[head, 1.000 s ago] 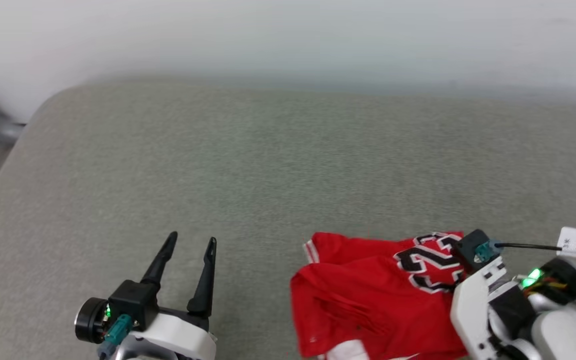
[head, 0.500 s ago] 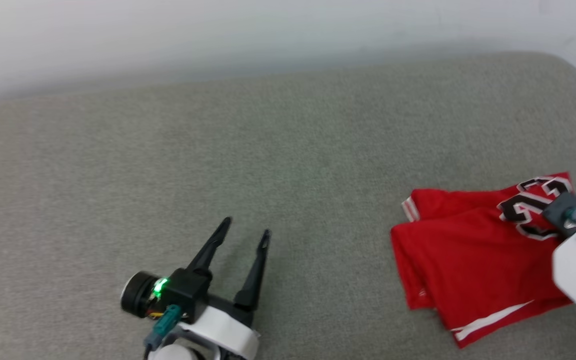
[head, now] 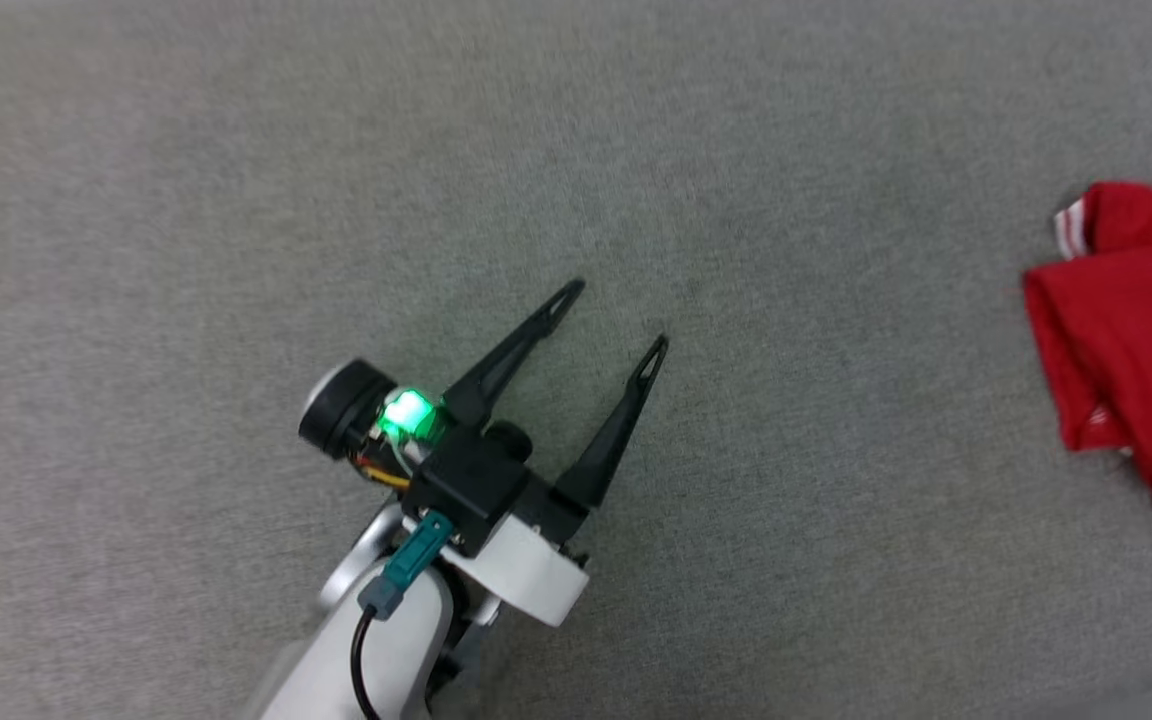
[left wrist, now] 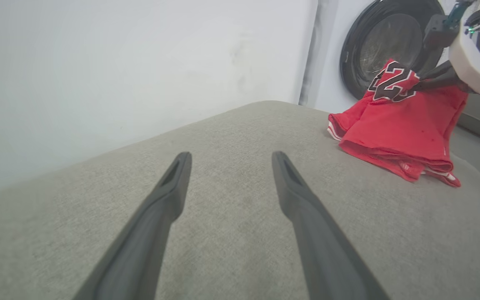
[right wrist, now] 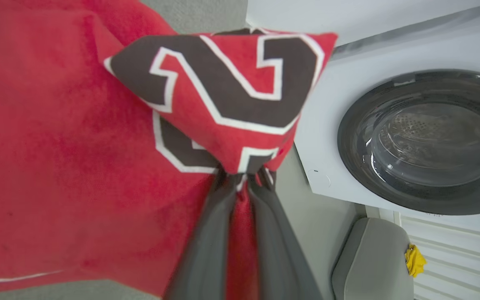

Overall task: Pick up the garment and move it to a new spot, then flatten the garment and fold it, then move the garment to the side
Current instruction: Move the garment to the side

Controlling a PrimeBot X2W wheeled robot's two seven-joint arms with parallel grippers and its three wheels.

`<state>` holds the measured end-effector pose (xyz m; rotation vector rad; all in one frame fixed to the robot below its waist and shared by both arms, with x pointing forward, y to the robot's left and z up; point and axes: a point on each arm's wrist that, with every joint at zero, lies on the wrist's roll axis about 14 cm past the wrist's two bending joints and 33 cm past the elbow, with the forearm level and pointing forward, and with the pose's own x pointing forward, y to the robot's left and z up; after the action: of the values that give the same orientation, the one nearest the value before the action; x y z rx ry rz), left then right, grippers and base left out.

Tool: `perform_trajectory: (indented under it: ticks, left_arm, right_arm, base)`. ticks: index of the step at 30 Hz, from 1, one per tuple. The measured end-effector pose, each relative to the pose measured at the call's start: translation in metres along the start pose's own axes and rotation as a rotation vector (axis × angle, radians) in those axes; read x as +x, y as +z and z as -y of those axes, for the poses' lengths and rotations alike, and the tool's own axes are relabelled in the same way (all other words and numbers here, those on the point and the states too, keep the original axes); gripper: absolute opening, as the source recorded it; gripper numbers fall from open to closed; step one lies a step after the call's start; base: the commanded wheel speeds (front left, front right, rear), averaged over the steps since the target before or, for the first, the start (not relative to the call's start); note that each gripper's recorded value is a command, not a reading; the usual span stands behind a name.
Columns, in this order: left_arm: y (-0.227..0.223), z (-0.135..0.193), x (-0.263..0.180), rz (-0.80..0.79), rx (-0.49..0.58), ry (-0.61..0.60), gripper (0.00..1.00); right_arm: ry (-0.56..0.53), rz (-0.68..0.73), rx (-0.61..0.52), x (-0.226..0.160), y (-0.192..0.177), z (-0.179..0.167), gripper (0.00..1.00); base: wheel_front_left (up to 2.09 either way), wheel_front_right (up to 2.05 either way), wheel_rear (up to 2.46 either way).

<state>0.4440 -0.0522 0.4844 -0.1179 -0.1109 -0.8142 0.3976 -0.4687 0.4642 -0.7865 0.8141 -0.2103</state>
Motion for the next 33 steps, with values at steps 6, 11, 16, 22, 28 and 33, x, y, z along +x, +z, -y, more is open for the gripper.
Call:
perform_trajectory:
  ticks: [6,11,16,22,28,33]
  left_arm:
    - [-0.008,-0.009,0.024,0.026,-0.020,-0.037,1.00]
    - [-0.018,-0.017,0.031,0.024,-0.032,-0.046,1.00]
    - [-0.021,-0.022,0.029,0.020,-0.031,-0.041,1.00]
    - [-0.011,-0.022,0.025,0.033,-0.012,-0.025,1.00]
    - [0.000,-0.030,0.009,0.034,-0.035,0.065,1.00]
    - [0.014,-0.047,-0.016,0.022,-0.011,0.181,1.00]
  right_arm:
    - [-0.070,-0.102,0.071,0.030,-0.033,0.012,0.00]
    - [-0.087,-0.165,0.076,0.049,-0.050,0.005,0.00]
    - [-0.114,-0.168,0.087,0.061,-0.048,0.007,0.47]
    - [-0.123,-0.153,0.109,0.057,-0.044,0.006,1.00]
    - [-0.147,-0.005,0.143,0.045,-0.003,0.018,1.00]
    - [-0.148,0.221,0.219,0.021,0.059,0.024,1.00]
  base:
    - [0.00,0.00,0.00]
    - [0.00,0.00,0.00]
    - [0.00,0.00,0.00]
    - [0.00,0.00,0.00]
    - [0.00,0.00,0.00]
    - [0.00,0.00,0.00]
